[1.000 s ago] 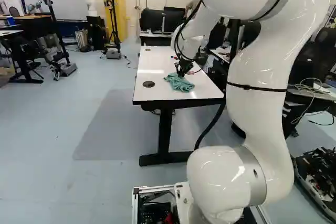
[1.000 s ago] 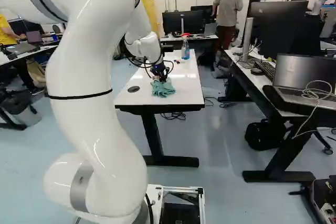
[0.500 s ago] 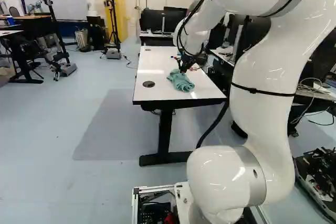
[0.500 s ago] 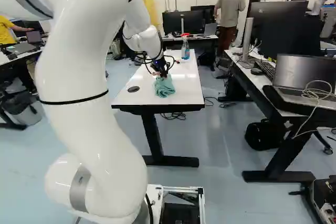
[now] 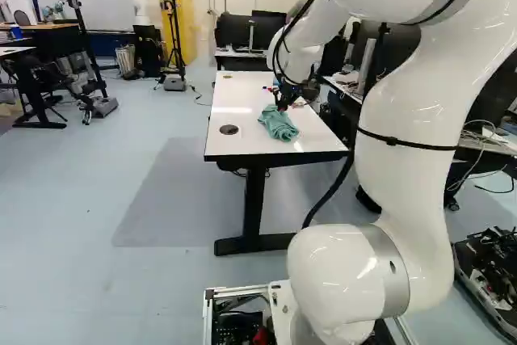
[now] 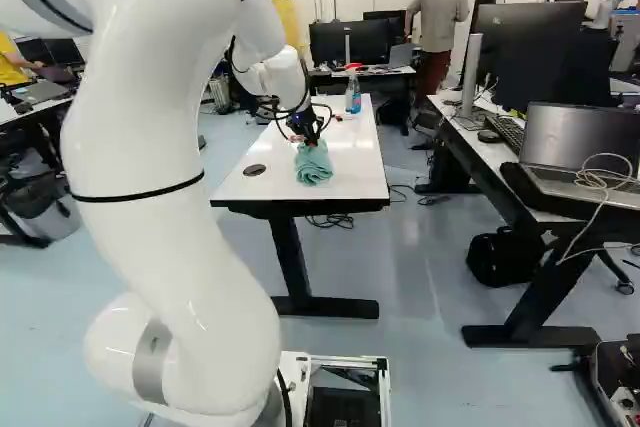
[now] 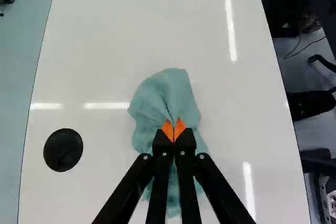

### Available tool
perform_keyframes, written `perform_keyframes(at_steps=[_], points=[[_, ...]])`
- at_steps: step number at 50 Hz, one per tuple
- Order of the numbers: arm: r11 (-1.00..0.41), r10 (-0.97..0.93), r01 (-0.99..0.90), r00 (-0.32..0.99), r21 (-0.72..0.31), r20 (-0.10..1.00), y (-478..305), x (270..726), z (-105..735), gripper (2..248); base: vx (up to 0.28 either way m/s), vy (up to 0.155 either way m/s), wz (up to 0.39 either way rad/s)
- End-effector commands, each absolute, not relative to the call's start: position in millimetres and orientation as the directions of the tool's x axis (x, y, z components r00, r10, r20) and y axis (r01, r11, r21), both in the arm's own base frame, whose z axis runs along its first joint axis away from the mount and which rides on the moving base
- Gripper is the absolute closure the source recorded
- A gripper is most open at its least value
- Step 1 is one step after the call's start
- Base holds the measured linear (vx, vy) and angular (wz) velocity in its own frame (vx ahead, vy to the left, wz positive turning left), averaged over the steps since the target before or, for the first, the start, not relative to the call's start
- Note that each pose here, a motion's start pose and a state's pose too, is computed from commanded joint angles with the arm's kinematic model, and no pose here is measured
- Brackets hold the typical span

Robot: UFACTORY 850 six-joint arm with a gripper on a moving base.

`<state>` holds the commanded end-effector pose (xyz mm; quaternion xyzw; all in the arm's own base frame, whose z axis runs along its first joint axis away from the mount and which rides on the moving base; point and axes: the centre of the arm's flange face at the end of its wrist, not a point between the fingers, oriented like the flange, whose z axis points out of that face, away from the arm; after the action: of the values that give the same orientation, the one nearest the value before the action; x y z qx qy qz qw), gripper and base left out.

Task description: Clean the table with the green towel

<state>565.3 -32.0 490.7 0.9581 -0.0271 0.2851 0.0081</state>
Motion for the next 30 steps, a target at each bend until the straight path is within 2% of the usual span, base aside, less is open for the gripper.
perform_keyframes(at_steps=[30], points=[[-1.000,-0.017,-0.020,0.846,0.000,0.534,-10.4,523.5,491.7,228,0.000,0.000,0.000]])
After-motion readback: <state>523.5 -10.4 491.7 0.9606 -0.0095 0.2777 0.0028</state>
